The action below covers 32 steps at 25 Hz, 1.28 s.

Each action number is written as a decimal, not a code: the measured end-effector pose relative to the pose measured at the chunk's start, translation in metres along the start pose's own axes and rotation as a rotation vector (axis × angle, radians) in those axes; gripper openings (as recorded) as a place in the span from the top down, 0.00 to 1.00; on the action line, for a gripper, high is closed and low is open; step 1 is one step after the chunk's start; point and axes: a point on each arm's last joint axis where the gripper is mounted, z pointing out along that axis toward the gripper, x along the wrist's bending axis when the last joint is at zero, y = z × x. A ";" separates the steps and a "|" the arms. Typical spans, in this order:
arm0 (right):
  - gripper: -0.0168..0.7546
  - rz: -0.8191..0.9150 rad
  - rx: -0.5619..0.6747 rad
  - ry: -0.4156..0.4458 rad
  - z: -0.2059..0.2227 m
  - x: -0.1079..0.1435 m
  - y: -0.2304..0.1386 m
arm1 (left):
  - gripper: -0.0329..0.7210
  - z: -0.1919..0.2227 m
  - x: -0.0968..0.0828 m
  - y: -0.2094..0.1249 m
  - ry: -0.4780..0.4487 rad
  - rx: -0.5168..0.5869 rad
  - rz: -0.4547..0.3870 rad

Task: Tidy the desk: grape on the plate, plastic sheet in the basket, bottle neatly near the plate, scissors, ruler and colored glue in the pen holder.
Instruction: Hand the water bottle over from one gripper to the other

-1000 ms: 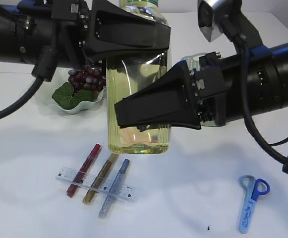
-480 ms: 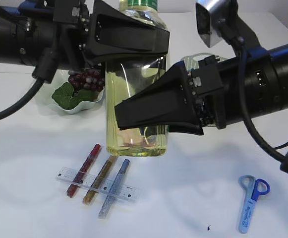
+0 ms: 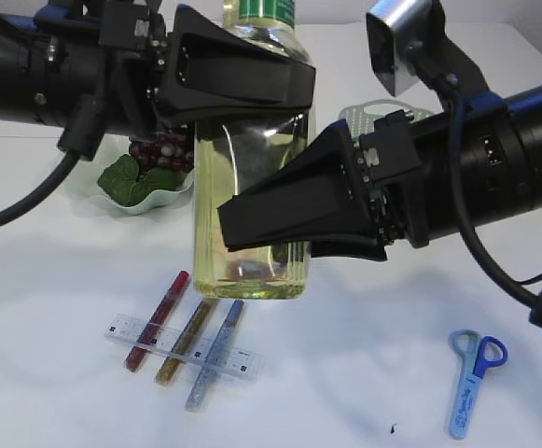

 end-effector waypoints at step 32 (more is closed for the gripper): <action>0.16 0.131 0.267 -0.157 -0.004 -0.012 -0.025 | 0.34 -0.028 0.023 0.000 0.153 0.057 0.013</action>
